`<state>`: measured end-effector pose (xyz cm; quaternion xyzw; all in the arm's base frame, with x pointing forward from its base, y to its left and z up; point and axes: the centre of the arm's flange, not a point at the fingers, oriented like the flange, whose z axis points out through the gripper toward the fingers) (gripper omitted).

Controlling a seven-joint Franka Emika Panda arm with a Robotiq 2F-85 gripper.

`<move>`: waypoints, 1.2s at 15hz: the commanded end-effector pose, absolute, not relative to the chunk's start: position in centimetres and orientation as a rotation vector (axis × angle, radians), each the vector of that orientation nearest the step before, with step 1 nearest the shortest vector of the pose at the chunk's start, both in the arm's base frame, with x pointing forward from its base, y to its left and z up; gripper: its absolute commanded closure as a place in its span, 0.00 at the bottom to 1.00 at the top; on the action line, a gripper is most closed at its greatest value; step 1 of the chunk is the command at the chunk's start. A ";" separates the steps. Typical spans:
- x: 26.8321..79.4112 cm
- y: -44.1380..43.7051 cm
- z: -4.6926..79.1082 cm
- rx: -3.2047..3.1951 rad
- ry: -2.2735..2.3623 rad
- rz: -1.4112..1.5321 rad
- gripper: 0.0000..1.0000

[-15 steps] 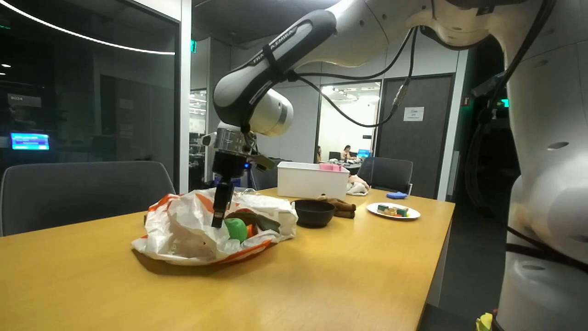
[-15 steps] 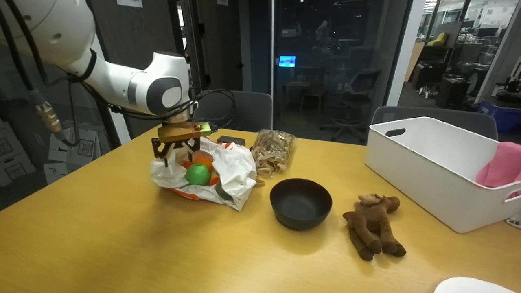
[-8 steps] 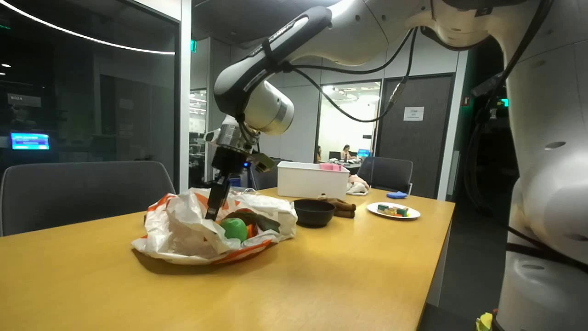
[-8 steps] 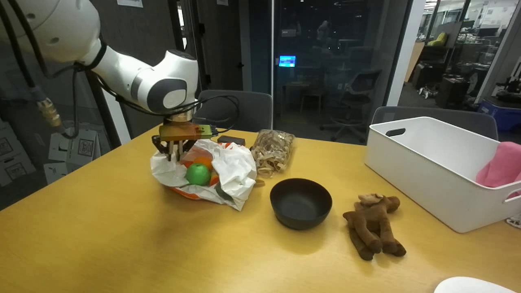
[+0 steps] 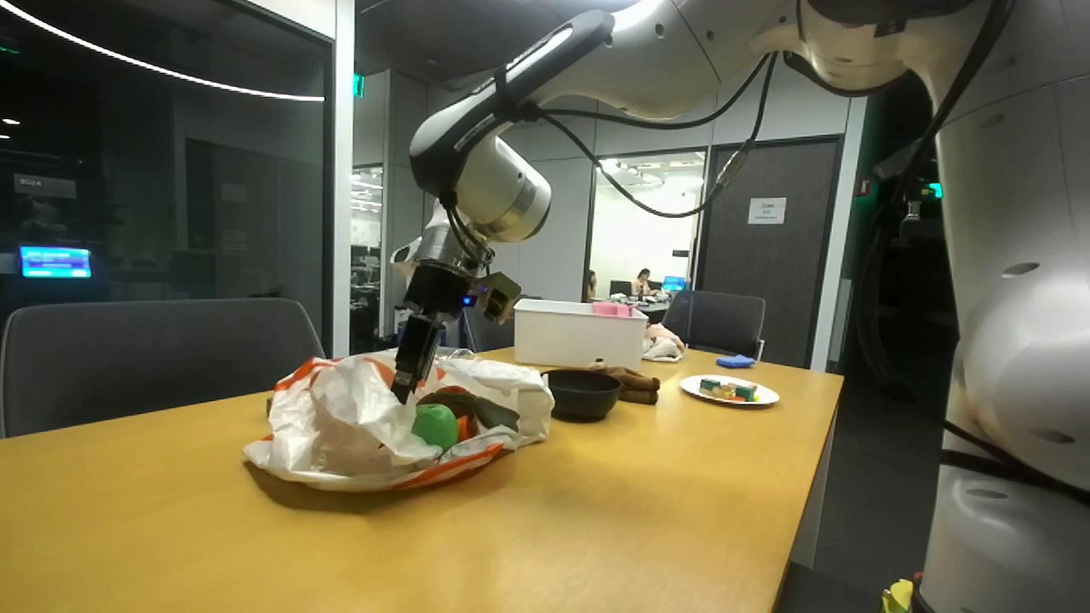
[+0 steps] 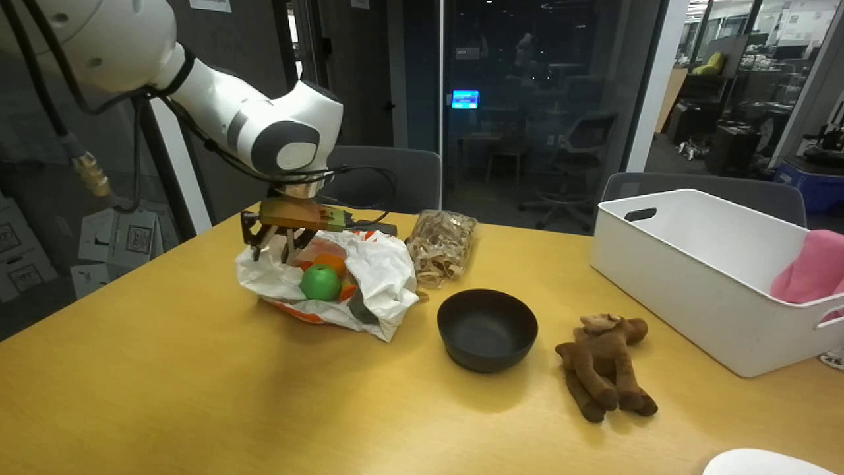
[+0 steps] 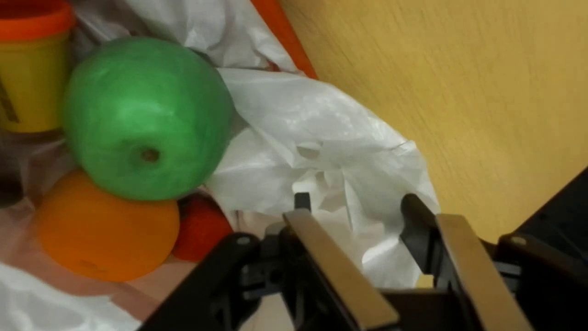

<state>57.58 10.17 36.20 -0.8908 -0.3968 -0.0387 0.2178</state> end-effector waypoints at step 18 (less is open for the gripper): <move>59.0 11.0 31.8 -2.203 -1.346 -0.045 0.26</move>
